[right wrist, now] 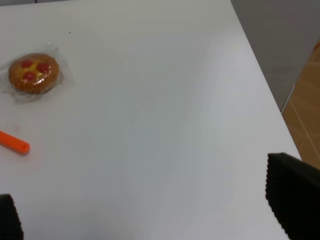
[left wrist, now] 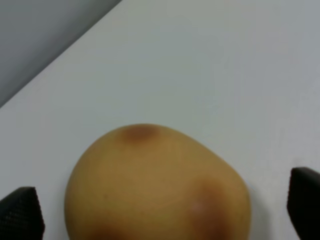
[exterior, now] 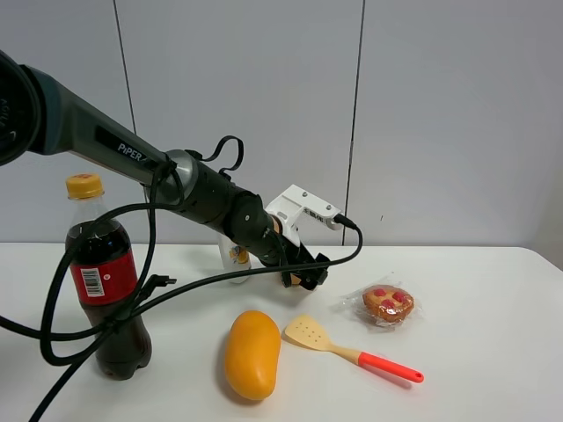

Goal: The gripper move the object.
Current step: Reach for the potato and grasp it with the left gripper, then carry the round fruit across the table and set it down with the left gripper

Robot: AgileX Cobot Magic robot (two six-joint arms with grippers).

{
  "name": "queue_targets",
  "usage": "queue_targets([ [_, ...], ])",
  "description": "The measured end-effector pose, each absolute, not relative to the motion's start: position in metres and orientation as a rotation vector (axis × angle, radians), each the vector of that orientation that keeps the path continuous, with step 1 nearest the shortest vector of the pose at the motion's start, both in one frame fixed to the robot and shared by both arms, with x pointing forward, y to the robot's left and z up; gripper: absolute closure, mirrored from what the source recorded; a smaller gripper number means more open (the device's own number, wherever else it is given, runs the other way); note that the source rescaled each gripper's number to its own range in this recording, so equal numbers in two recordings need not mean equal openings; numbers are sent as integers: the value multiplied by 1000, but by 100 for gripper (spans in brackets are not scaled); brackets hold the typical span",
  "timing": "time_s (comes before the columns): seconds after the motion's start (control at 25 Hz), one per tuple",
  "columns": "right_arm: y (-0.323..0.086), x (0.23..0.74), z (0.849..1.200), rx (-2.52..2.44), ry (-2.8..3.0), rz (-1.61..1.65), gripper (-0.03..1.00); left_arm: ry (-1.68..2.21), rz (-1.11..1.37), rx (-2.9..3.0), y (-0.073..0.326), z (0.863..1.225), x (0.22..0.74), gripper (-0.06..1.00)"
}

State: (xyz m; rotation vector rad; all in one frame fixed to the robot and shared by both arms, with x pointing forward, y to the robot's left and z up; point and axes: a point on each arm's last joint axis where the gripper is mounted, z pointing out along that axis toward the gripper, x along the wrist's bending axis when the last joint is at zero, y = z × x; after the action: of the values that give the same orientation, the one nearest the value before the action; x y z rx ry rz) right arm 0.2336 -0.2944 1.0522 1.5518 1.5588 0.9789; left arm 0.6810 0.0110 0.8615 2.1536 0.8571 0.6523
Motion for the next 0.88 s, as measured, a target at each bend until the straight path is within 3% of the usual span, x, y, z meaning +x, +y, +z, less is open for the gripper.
queue_targets([
  [0.2, -294, 234, 1052, 1552, 1559, 979, -3, 857, 652, 2154, 11, 861, 681, -5],
  [0.28, -294, 234, 1052, 1552, 1559, 979, -3, 857, 652, 2154, 11, 861, 681, 5],
  [0.36, -294, 234, 1052, 1552, 1559, 979, -3, 857, 652, 2154, 11, 861, 681, 28],
  [0.48, -294, 234, 1052, 1552, 1559, 979, -3, 857, 653, 2154, 11, 861, 681, 76],
  [0.52, -294, 234, 1052, 1552, 1559, 979, -3, 855, 654, 2155, 11, 861, 681, 84],
  [0.64, -294, 234, 1052, 1552, 1559, 979, -3, 855, 654, 2155, 11, 861, 681, 92],
  [0.88, -294, 234, 1052, 1552, 1559, 979, -3, 875, 648, 2153, 12, 876, 680, 93],
])
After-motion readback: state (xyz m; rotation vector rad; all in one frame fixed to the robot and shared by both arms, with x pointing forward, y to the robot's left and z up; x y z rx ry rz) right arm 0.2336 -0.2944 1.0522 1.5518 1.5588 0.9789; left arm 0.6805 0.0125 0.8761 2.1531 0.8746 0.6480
